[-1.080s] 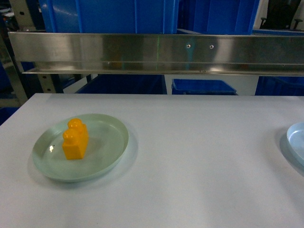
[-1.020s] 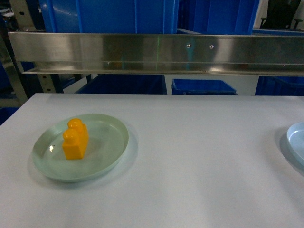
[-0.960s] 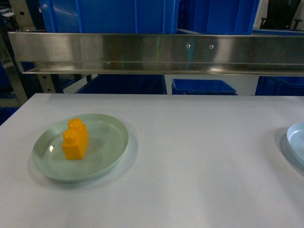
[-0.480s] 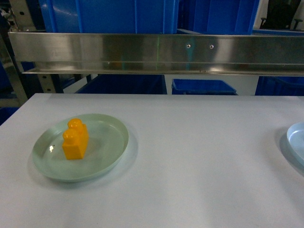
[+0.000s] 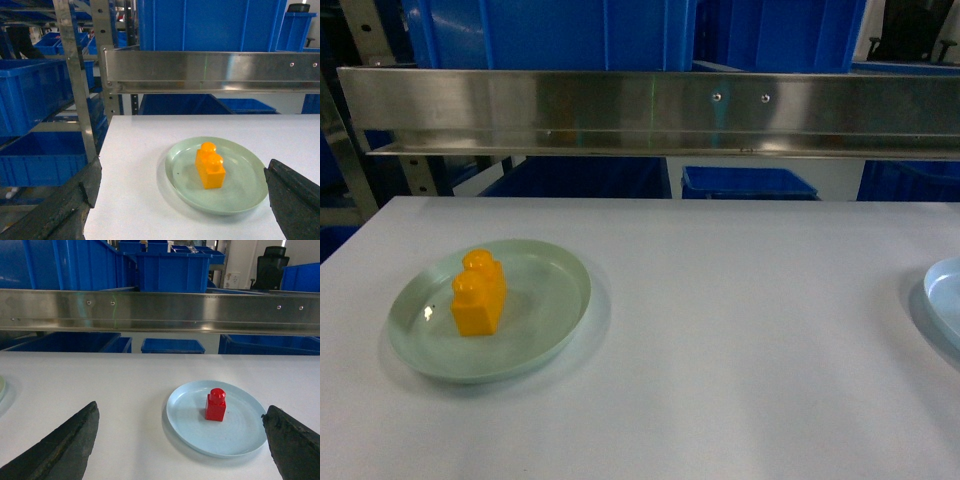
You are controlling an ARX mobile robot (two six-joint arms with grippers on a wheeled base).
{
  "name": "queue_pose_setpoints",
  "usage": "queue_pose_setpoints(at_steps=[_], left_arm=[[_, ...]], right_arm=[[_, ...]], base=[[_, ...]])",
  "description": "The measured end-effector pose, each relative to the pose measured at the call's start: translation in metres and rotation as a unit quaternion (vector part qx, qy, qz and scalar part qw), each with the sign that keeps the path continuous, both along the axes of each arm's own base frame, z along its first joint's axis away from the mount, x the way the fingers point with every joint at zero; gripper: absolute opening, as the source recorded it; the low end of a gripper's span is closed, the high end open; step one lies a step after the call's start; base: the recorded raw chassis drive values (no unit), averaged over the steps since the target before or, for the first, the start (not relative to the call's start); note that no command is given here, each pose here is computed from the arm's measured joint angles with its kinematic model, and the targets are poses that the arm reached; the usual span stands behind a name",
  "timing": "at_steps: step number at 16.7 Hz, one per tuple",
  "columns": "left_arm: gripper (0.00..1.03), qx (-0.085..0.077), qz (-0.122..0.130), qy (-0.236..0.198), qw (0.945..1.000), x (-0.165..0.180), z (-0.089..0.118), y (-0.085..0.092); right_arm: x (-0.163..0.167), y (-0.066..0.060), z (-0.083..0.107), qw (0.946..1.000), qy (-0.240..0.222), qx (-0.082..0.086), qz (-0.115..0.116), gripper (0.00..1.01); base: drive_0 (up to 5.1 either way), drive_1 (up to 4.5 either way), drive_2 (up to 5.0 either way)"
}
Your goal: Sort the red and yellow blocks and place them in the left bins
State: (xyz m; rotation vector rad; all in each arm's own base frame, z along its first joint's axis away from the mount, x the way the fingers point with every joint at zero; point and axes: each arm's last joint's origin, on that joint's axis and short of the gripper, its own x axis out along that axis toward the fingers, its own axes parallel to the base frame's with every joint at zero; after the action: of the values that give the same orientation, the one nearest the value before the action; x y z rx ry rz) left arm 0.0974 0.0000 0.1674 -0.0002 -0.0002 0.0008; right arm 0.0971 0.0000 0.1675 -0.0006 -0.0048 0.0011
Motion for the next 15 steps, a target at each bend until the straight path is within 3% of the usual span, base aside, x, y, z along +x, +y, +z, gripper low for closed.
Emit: queue_pose_setpoints(at_steps=[2, 3, 5, 8, 11, 13, 15], left_arm=[[0.98, 0.0, 0.0, 0.0, 1.0, 0.0, 0.0, 0.0], [0.98, -0.004, -0.01, 0.02, 0.9997, 0.0, -0.003, 0.0], [0.98, -0.025, -0.021, 0.054, 0.998, 0.002, -0.001, 0.0], [0.98, -0.04, -0.025, 0.029, 0.9985, 0.023, 0.036, 0.001], [0.98, -0.035, -0.037, 0.081, 0.9954, 0.063, 0.036, -0.007], [0.98, -0.019, -0.061, 0.116, 0.9912, 0.089, 0.028, -0.019], [0.98, -0.005, -0.06, 0.13, 0.9896, 0.119, 0.019, -0.028]], right_arm=[[0.0, 0.0, 0.0, 1.0, 0.0, 0.0, 0.0, 0.98], [0.0, 0.0, 0.0, 1.0, 0.0, 0.0, 0.0, 0.98], [0.003, 0.0, 0.0, 0.9998, 0.015, -0.006, 0.011, 0.98], [0.027, 0.002, 0.034, 0.9998, 0.013, -0.015, 0.009, 0.98], [0.079, 0.001, 0.039, 0.9976, 0.069, -0.005, 0.0, 0.98], [0.112, -0.001, 0.033, 0.9948, 0.101, 0.001, -0.013, 0.98], [0.145, -0.005, 0.023, 0.9924, 0.115, -0.003, -0.045, 0.98]], base=[[0.0, 0.0, 0.0], [0.0, 0.0, 0.0], [0.0, 0.0, 0.0], [0.0, 0.0, 0.0], [0.0, 0.0, 0.0], [0.0, 0.0, 0.0], [0.0, 0.0, 0.0]])
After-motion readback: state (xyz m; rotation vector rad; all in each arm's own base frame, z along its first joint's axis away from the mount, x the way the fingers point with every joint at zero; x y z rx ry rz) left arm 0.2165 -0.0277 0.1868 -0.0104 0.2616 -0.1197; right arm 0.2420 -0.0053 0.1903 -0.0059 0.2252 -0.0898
